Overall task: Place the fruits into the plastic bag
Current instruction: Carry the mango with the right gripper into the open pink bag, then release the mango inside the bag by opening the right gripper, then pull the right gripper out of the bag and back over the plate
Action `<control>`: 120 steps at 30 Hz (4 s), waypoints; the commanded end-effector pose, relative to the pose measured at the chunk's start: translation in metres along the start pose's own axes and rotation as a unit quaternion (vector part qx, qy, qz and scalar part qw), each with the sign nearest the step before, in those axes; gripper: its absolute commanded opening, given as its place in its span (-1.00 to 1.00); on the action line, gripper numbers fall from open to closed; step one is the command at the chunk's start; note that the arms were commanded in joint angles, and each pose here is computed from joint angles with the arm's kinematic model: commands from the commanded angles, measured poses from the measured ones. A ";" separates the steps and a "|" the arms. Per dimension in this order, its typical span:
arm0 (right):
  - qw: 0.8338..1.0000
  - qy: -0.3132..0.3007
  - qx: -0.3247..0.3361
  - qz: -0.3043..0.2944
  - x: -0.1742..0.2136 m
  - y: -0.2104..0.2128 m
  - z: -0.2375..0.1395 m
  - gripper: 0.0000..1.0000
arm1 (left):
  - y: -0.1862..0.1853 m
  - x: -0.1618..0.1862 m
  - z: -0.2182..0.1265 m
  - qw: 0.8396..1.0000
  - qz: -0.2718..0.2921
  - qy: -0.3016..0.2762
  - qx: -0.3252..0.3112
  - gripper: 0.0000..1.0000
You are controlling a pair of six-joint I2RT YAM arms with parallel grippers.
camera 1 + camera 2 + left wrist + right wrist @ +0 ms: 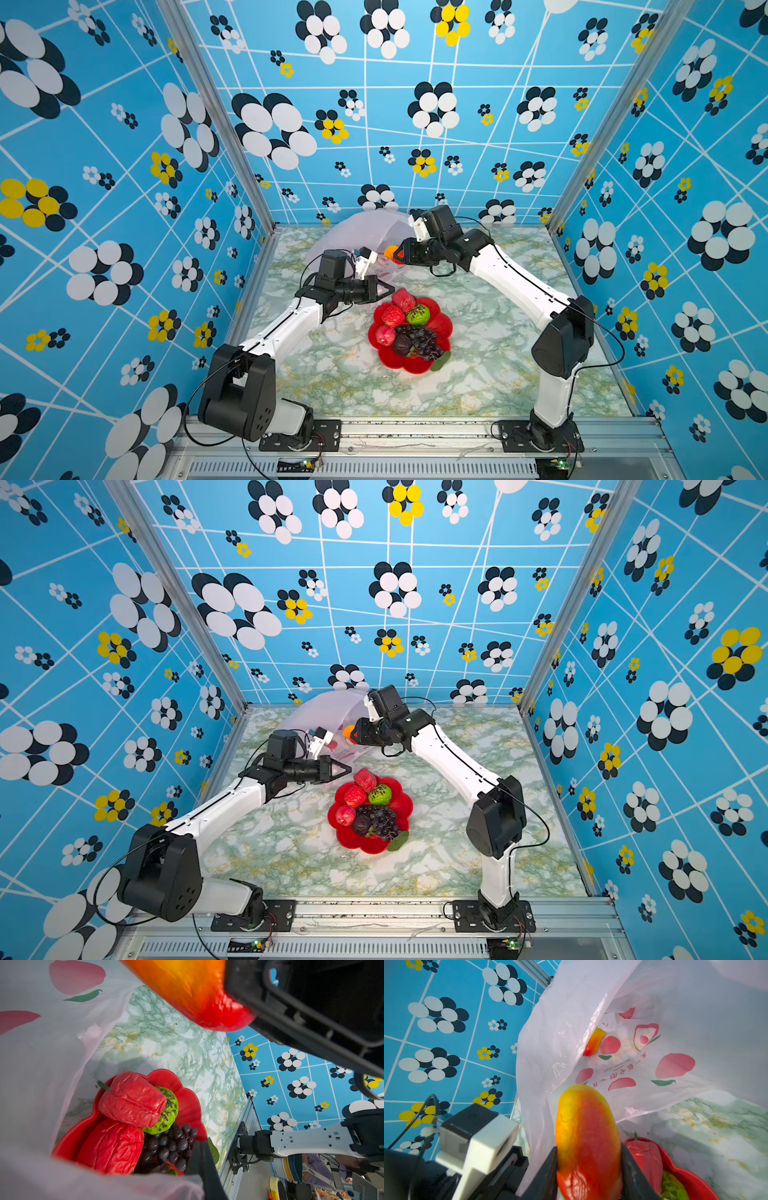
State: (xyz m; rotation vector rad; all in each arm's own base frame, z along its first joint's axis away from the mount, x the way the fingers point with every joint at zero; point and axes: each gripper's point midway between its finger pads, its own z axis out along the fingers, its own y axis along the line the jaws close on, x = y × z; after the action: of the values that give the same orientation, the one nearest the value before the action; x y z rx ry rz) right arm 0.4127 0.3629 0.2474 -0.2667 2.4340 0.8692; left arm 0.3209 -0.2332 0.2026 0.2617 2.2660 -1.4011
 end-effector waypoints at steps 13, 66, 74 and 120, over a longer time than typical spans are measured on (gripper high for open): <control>0.998 0.031 -0.025 0.043 -0.007 -0.005 0.087 -0.29 | -0.001 0.004 0.002 1.000 0.010 0.008 -0.002 -1.00; 0.997 -0.007 -0.047 0.062 -0.040 -0.001 0.080 0.51 | 0.010 0.007 0.008 1.000 -0.002 0.018 -0.009 -1.00; 0.999 -0.029 -0.018 0.026 -0.038 0.003 0.023 0.51 | 0.014 0.009 0.010 1.000 -0.006 0.021 -0.012 -1.00; 0.991 0.102 0.086 0.016 0.138 -0.078 -0.028 0.59 | 0.016 0.011 0.012 0.999 -0.009 0.027 -0.015 -1.00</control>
State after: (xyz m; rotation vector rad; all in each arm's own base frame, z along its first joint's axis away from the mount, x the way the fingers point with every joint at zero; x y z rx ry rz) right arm 0.3091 0.2790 0.1524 -0.2611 2.6998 0.6675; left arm 0.3219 -0.2352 0.1803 0.2540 2.3307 -1.3908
